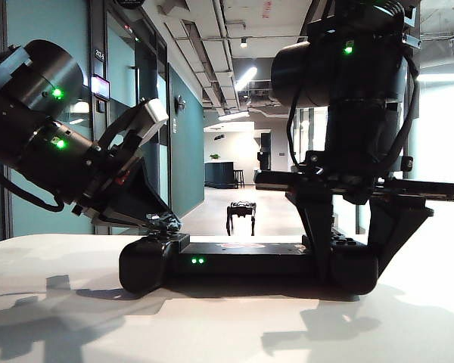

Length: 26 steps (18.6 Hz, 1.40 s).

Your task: Push the left joystick on the remote control sitting on the white table forward to make the robot dog walk in a straight line until it approaches the door.

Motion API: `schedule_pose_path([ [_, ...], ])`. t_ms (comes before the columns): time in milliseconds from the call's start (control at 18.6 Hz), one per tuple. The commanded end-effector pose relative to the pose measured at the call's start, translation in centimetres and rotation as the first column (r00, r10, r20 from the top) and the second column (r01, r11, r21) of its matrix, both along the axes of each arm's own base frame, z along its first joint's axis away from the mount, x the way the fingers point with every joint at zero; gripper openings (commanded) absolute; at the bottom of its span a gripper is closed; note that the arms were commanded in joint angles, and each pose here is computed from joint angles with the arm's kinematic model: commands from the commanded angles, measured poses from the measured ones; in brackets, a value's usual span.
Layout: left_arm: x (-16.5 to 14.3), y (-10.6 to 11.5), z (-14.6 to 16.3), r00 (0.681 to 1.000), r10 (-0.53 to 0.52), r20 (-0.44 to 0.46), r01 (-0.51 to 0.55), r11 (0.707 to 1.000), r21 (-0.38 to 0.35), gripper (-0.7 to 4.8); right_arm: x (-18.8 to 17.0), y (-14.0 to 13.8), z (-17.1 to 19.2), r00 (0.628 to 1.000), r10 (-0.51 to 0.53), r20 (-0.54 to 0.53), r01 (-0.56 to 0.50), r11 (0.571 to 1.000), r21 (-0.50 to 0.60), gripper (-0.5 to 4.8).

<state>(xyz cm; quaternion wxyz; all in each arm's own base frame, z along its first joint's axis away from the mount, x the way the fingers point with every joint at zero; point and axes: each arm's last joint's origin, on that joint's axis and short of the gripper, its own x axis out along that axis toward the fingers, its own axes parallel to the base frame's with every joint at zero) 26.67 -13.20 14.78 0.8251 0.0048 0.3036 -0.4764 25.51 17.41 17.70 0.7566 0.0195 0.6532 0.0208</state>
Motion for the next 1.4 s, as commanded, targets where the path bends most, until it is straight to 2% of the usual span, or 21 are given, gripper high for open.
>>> schedule_pose_path([
  [54,0.2,0.0,0.3,1.0,0.011,0.02,-0.011,1.0,-0.003,-0.06,-0.1,0.0,0.1,1.0,0.005,-0.009,-0.005,1.0,0.007,1.47],
  [1022,0.2,0.0,0.3,1.0,0.011,0.02,-0.011,1.0,-0.003,-0.06,-0.1,0.0,0.1,1.0,0.005,-0.008,-0.005,1.0,0.008,1.47],
  [1076,0.2,0.0,0.4,1.0,-0.001,0.016,0.001,1.0,-0.016,-0.06,0.0,0.0,0.1,1.0,0.005,-0.007,-0.005,1.0,0.007,1.47],
  [1184,-0.3,-0.1,1.8,0.998,-0.062,-0.018,0.06,0.991,-0.117,-0.06,0.0,0.0,0.1,1.0,0.005,-0.007,-0.005,1.0,0.007,1.47],
  [1237,-0.7,0.1,3.2,0.997,-0.063,-0.038,0.056,0.985,-0.164,-0.06,0.0,0.0,0.1,1.0,0.005,-0.007,-0.005,1.0,0.007,1.47],
  [1291,-1.3,0.3,4.5,0.998,-0.035,-0.048,0.026,0.982,-0.187,-0.06,0.0,0.0,0.1,1.0,0.005,-0.005,-0.005,1.0,0.009,1.47],
  [1399,-2.8,1.3,7.9,0.993,0.12,-0.015,-0.12,0.974,-0.191,-0.06,0.0,0.0,0.1,1.0,0.009,0.001,-0.009,1.0,0.009,1.47],
])
